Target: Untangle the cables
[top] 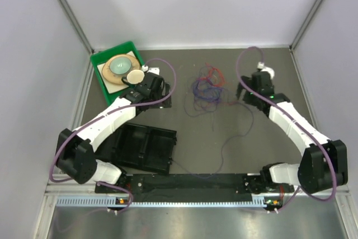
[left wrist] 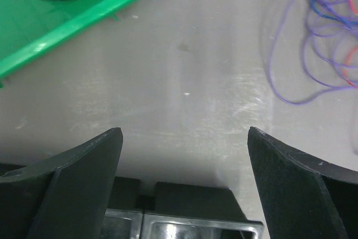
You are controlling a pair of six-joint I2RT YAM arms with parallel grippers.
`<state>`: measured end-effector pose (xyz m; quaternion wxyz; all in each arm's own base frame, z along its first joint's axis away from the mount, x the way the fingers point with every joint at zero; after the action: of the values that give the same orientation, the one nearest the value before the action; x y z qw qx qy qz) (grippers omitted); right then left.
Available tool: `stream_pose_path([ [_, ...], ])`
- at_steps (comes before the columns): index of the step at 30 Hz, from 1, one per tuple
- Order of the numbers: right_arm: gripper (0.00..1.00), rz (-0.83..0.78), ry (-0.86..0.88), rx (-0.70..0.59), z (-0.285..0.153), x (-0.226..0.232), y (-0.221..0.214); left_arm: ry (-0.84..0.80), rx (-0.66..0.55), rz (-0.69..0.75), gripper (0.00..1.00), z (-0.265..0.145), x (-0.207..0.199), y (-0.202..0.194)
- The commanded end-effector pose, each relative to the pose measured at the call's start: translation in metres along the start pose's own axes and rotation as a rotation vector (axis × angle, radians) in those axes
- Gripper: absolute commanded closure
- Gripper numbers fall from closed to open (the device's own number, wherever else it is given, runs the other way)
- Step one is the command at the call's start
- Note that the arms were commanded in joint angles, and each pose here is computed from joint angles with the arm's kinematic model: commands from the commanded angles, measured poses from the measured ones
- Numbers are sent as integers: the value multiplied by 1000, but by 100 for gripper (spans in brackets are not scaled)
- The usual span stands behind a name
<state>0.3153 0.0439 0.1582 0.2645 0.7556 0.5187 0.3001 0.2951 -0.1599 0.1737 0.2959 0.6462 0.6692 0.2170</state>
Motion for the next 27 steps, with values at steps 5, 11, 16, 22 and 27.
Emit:
stream_pose_path([
  [5,11,-57,306,134,-3,101,-63,-263,67,-56,1,9,-51,4],
  [11,26,-113,352,279,8,147,-116,-258,114,-58,1,23,-58,3],
  [16,83,-164,295,311,14,149,-136,-259,103,-60,2,19,-57,5],
  [22,100,-163,118,55,-15,95,-83,-218,69,-40,1,12,-48,10],
  [27,100,-63,55,-101,-30,39,-23,-216,53,-43,1,12,-48,13],
])
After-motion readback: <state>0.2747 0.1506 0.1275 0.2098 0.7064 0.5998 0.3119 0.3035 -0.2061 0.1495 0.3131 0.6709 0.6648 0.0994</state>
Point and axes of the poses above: each gripper's point midway between its finger pads, its own z axis out along the fingers, its own x axis along the line the jaws close on, y = z × x, the point moved 4 cm from there along -z, back along the fingers, and after that the axes turned 1 degree about -z, right-handed, at the moved point
